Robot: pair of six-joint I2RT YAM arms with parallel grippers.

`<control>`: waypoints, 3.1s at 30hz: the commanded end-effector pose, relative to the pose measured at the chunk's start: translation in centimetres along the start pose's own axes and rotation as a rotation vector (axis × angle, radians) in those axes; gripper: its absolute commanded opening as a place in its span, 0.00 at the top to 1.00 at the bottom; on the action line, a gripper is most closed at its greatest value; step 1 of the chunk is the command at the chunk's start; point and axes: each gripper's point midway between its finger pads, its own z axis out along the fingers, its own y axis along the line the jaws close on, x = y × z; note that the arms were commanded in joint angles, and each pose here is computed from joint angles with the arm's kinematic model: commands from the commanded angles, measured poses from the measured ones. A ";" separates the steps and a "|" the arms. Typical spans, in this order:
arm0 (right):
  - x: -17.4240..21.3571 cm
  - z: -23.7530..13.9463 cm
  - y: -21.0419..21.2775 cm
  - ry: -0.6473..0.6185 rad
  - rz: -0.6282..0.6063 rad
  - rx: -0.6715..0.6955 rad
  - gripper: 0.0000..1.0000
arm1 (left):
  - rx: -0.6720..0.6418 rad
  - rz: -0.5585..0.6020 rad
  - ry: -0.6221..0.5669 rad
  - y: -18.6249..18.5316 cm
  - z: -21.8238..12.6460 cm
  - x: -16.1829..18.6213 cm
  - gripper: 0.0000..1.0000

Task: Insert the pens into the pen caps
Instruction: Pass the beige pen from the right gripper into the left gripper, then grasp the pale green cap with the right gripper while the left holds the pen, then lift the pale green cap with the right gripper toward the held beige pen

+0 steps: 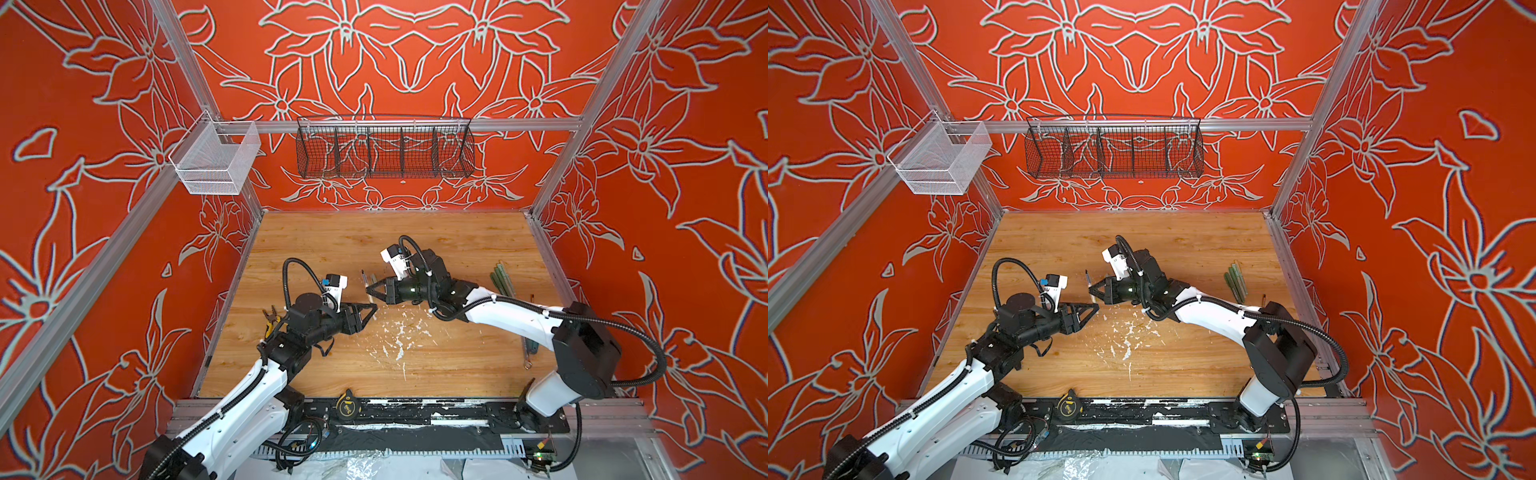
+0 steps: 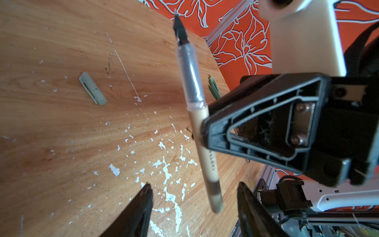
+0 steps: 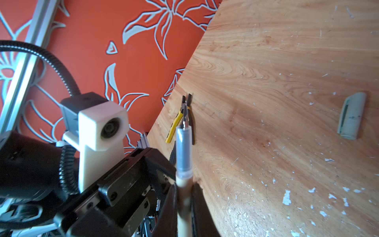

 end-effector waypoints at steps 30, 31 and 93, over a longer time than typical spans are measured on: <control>-0.3 -1.1 2.1 -0.035 -0.032 -0.107 0.57 | -0.179 0.017 -0.043 1.3 -1.1 -3.4 1.00; -0.2 -1.0 1.6 -0.025 -0.034 -0.083 0.54 | -0.212 0.010 -0.033 1.8 -1.5 -3.4 1.00; -1.8 6.8 -21.8 0.492 -0.040 0.785 0.88 | -0.207 0.005 0.067 -0.6 -6.1 -1.6 1.00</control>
